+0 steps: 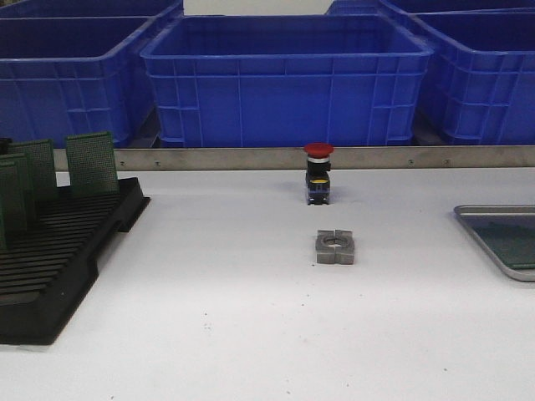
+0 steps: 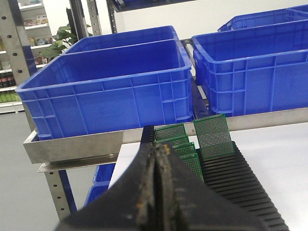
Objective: Place circuit board on tray
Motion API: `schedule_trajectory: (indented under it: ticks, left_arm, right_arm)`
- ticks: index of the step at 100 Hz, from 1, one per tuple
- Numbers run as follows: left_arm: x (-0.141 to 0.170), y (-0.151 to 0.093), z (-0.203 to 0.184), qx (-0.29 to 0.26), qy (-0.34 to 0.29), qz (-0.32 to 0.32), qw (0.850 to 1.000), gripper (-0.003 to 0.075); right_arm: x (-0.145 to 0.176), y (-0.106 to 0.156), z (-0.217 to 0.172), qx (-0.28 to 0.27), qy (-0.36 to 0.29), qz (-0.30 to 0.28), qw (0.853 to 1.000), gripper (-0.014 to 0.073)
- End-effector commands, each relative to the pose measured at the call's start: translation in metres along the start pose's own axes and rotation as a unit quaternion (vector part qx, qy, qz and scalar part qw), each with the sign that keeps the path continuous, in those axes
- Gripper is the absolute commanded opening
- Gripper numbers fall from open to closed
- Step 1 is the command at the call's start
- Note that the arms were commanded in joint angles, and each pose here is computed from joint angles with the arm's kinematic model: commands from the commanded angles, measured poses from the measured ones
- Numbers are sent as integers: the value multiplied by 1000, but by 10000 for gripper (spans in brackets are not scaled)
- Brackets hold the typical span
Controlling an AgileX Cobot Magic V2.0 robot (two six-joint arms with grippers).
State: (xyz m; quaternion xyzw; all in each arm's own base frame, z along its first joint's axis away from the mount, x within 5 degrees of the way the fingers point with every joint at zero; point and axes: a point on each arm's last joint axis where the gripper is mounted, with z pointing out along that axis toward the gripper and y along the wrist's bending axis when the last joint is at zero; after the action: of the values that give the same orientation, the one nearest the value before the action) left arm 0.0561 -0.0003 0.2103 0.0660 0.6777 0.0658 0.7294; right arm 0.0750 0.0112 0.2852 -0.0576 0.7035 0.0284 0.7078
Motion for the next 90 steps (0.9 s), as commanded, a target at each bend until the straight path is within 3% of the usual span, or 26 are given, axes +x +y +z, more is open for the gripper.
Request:
schedule_trajectory:
  ticks: [1,46,90]
  left_arm:
    - [5,-1,-2,-3,-32,-13,999,-19]
    - [5,-1,-2,-3,-32,-13,999,-19]
    - [5,-1,-2,-3,-32,-13,999,-19]
  right_arm:
    - [-12,-4,0,20,-26,3,999,-68]
    - [-12,-4,0,20,-26,3,999,-68]
    - [-11,-9,-11,57,-51,-8,997,-68]
